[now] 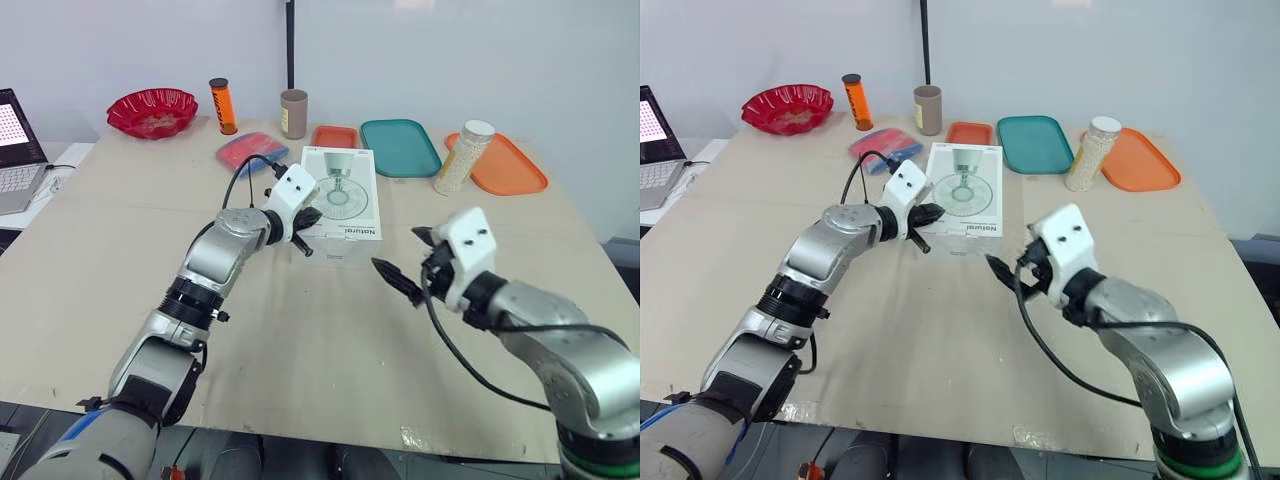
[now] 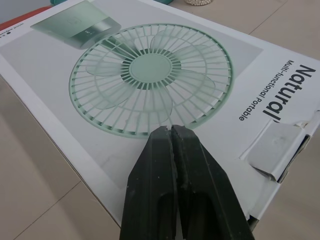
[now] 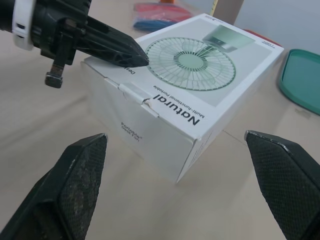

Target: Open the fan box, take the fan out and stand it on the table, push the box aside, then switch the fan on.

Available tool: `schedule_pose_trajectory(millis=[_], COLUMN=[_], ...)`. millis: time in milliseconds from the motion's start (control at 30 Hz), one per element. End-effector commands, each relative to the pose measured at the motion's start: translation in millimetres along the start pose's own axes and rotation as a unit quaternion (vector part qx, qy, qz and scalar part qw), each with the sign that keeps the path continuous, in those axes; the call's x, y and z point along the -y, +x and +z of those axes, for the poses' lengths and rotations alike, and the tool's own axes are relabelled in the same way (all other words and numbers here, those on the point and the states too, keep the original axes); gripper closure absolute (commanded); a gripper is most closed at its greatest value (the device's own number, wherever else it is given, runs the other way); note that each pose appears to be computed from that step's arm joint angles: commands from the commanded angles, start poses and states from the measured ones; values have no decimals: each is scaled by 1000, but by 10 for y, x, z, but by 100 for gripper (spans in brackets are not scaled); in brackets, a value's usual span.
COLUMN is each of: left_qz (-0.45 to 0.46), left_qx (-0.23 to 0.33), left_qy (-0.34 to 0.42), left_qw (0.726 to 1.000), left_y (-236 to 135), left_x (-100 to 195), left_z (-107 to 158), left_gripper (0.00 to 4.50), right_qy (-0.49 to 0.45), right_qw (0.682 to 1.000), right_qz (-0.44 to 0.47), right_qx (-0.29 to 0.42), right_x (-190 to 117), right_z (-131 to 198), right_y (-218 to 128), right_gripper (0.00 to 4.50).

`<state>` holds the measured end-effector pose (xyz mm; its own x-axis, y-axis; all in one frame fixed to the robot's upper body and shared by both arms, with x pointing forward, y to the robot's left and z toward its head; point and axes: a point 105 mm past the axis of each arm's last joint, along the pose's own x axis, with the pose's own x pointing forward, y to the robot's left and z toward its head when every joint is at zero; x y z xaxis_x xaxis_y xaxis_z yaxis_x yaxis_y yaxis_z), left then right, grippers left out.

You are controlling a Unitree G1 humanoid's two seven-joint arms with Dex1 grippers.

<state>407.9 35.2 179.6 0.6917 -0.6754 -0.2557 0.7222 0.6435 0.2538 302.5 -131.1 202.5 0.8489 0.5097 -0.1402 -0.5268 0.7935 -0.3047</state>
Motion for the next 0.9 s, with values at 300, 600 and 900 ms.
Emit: schedule_pose_trajectory(millis=[300,600,900], left_qz=[-21,-15,-15], left_qx=[-22,-18,-20], left_qy=[-1,-5,-4], left_qw=[1000,1000,1000], left_y=[28,46,34], left_x=[137,142,145], left_z=[-104,-101,-128], left_gripper=[433,433,433], right_qy=[-42,-40,-47], right_qw=[999,999,999], right_qz=[14,15,11], right_qx=[-11,-12,-9], right_x=[-11,3,39], right_z=[78,38,38], right_y=[424,692,748], right_gripper=[0,0,0])
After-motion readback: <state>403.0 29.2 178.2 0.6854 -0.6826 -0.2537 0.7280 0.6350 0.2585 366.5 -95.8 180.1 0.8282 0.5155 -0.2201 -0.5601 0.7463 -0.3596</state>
